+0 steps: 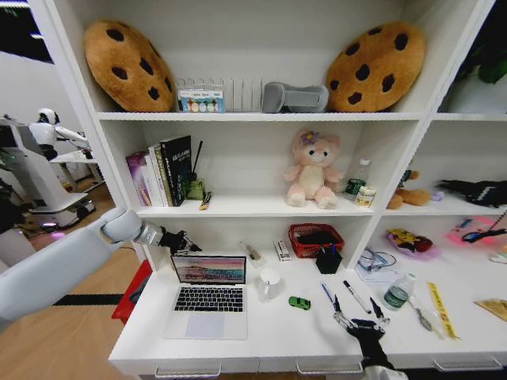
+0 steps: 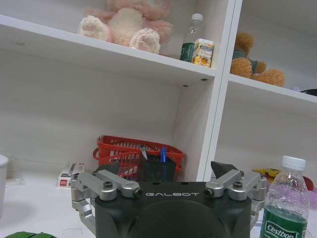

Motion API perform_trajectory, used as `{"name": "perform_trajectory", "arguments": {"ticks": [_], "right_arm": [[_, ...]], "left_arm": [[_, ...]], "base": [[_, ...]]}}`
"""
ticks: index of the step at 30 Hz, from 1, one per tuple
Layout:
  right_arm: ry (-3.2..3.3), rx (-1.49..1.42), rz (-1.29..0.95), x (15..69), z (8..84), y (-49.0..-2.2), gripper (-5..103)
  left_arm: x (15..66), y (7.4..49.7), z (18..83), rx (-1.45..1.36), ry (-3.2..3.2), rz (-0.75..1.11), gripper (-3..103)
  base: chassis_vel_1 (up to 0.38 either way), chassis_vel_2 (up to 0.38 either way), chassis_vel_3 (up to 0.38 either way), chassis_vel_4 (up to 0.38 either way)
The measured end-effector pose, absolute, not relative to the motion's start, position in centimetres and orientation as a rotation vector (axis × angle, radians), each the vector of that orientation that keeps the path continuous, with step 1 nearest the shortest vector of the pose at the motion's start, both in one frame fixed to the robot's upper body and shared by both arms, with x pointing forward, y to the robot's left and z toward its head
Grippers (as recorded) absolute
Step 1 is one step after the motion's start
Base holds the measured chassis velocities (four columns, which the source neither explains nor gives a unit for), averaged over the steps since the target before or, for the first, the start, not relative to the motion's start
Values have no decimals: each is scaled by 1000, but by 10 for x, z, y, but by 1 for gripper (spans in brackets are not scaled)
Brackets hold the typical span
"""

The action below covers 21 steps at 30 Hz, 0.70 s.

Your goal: Organize the objects on the table.

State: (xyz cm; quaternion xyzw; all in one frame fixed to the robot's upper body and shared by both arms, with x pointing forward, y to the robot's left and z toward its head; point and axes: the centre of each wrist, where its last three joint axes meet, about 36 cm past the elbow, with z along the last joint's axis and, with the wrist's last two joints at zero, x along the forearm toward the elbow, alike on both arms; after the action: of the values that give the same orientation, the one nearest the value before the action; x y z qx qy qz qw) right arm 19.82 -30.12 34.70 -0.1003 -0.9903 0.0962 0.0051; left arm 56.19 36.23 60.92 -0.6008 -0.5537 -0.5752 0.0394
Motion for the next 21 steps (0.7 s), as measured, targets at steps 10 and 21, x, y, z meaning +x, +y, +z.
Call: {"name": "perform_trajectory", "arguments": {"ticks": [10, 21], "right_arm": [[-3097, -319, 285, 192, 343, -298, 100], [-3106, -299, 300, 192, 345, -295, 100]], "left_arm": [[533, 368, 606, -1866, -1741, -1720, 0], [472, 385, 611, -1877, -1697, -1693, 0]], "base": [[0, 0, 0, 0], [0, 0, 0, 0]]}}
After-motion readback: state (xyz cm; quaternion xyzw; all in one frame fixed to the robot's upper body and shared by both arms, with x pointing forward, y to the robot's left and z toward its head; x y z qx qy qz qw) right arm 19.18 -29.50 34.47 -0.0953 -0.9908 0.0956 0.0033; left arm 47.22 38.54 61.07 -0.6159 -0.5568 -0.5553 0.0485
